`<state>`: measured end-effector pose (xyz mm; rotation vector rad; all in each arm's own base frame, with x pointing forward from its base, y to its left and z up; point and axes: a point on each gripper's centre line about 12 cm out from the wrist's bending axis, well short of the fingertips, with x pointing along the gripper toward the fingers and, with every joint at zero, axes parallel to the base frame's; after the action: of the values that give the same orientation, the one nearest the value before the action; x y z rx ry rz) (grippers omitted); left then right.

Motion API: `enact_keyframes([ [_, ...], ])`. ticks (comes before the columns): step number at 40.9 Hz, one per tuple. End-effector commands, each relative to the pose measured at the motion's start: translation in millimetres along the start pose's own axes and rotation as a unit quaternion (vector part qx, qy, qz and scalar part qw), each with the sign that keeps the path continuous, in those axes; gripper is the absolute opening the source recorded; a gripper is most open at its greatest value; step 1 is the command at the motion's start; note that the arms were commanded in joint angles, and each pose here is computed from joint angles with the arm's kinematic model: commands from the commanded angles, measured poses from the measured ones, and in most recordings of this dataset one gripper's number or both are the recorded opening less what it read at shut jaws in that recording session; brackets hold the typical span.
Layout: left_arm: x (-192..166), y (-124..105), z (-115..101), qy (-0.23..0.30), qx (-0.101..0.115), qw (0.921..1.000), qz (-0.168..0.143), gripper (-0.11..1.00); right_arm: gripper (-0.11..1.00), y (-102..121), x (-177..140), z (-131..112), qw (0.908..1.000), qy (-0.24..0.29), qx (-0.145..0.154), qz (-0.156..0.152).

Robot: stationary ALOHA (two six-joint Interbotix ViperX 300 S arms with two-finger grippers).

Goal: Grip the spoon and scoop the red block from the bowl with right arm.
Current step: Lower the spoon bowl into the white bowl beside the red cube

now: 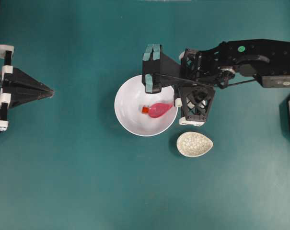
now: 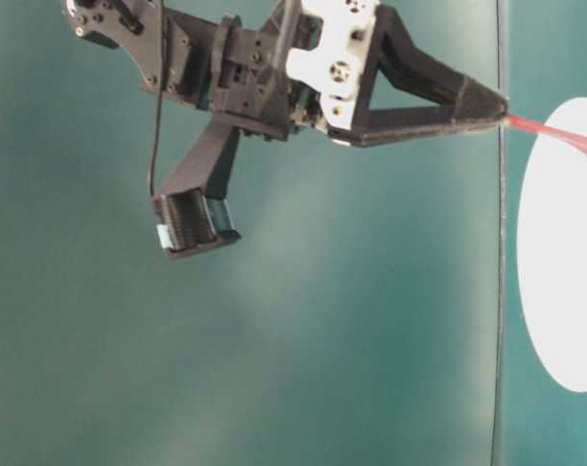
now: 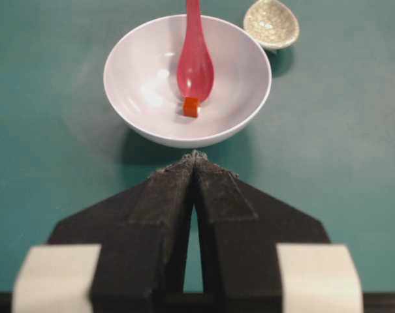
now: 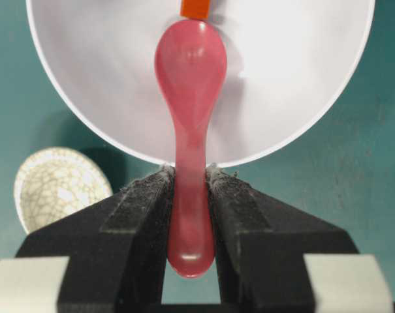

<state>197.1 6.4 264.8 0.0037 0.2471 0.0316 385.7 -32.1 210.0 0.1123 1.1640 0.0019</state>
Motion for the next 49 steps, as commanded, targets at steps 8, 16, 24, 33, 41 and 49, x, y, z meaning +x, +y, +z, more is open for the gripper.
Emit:
enact_keyframes([
  [8,0.4,0.4,7.8,-0.012,0.003,0.9999,0.001,0.00,0.25,1.6,-6.1,19.4,0.9994,-0.034,-0.004,-0.002],
  [16,0.1,0.4,8.2,-0.014,0.003,0.9999,0.001,0.00,0.25,0.3,-2.5,27.5,0.9991,-0.043,-0.001,-0.003],
  [24,0.1,0.4,8.4,-0.015,0.003,0.9999,0.001,0.00,0.25,-0.3,-3.5,37.0,0.9976,-0.069,0.000,-0.005],
  [33,0.4,0.4,8.9,-0.015,0.004,0.9999,0.001,0.00,0.25,-0.7,-4.1,40.4,0.9965,-0.084,0.003,-0.007],
  [41,0.4,0.4,9.1,-0.016,0.004,0.9999,0.001,0.00,0.25,-0.9,-5.2,43.7,0.9954,-0.095,0.003,-0.008],
  [49,0.4,0.4,8.9,-0.015,0.004,0.9999,0.001,0.00,0.25,-0.9,-5.3,44.1,0.9953,-0.097,0.003,-0.008],
])
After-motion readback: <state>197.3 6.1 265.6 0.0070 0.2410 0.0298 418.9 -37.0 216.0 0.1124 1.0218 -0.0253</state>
